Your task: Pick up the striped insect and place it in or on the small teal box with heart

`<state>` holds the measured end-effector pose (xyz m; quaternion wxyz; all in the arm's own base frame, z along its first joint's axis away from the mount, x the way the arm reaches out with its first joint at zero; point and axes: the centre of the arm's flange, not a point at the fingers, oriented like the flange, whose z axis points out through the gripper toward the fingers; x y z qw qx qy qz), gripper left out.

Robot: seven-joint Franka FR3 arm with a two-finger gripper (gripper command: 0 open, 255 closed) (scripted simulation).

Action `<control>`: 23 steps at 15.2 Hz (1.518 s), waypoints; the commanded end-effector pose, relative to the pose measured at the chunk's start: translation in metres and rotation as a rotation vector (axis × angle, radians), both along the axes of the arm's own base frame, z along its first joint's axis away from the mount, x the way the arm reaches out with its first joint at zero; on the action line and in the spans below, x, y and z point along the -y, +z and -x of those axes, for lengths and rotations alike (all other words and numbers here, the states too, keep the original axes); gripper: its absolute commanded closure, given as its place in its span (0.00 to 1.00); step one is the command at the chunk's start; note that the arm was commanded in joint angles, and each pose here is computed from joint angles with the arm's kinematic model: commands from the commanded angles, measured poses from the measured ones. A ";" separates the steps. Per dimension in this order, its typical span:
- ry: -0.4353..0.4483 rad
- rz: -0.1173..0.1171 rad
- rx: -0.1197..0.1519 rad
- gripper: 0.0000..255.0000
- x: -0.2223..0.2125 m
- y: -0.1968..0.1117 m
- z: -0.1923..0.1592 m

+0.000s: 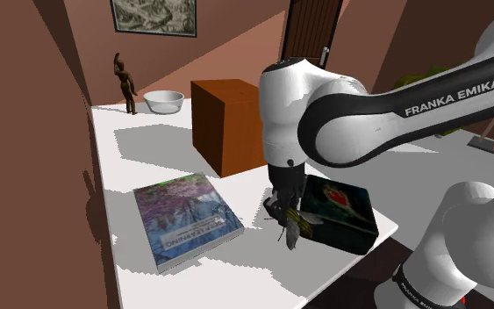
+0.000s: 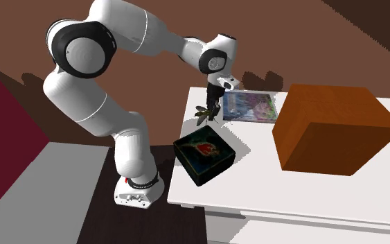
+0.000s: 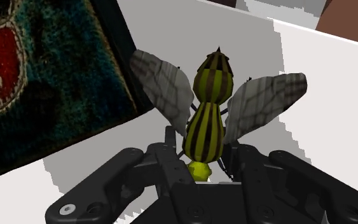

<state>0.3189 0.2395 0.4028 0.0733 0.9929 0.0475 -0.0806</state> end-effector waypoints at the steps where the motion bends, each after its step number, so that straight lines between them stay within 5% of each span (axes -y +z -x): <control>1: 0.000 0.000 0.000 1.00 0.000 0.011 0.000; 18: 0.000 0.000 0.000 1.00 0.000 0.096 0.000; 23: 0.000 0.000 0.000 1.00 0.066 0.096 0.008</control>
